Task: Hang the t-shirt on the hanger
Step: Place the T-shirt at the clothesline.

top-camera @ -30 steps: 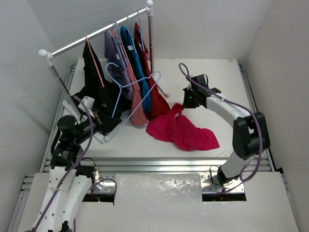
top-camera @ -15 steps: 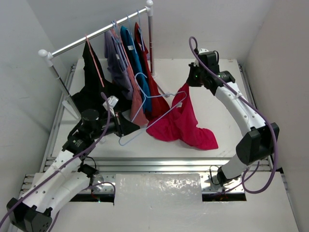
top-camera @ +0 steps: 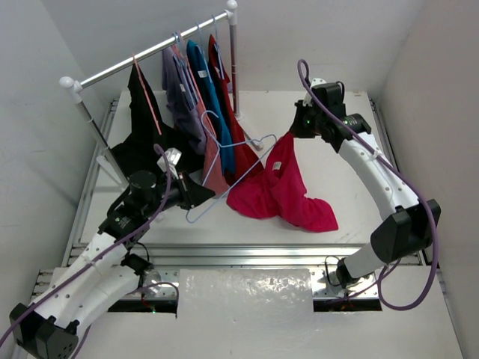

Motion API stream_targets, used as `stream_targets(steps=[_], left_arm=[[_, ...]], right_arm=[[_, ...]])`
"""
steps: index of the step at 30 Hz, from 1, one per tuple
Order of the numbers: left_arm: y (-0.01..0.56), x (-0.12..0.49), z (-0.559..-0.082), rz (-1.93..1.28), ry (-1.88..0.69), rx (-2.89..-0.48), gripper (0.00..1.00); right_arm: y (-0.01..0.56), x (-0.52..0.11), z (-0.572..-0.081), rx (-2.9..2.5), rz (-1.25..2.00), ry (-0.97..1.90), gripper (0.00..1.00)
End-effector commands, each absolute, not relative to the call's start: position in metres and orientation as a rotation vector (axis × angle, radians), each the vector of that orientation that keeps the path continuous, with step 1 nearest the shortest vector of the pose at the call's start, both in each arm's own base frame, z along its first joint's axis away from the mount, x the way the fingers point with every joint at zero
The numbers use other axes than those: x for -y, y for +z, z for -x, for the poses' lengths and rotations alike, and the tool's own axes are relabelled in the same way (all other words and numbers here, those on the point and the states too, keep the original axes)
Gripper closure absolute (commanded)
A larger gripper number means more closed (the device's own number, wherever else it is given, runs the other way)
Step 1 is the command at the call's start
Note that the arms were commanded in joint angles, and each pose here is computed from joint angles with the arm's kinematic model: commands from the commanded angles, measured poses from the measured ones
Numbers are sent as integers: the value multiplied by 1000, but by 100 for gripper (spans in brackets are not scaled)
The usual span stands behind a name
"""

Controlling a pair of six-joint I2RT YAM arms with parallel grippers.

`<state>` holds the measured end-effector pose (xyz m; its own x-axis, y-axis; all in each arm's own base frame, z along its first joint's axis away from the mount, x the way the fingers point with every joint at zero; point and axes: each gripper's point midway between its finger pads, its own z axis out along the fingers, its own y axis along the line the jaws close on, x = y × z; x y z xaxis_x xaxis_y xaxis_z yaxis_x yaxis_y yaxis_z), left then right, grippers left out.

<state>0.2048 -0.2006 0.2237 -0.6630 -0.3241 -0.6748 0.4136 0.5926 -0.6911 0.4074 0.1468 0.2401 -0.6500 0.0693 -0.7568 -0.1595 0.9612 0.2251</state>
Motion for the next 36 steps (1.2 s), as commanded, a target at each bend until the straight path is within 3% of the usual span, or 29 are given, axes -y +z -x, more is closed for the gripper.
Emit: stream_targets(steps=[1, 16, 36], left_arm=[[240, 210, -209, -106, -1178, -1924, 100], [259, 202, -200, -75, -1115, -1897, 100], [247, 218, -192, -140, -1210, -1931, 100]], right_arm=[[265, -165, -405, -2158, 115, 487, 100], [245, -141, -415, -2220, 73, 305, 100], [261, -154, -426, -2182, 100, 368, 100]])
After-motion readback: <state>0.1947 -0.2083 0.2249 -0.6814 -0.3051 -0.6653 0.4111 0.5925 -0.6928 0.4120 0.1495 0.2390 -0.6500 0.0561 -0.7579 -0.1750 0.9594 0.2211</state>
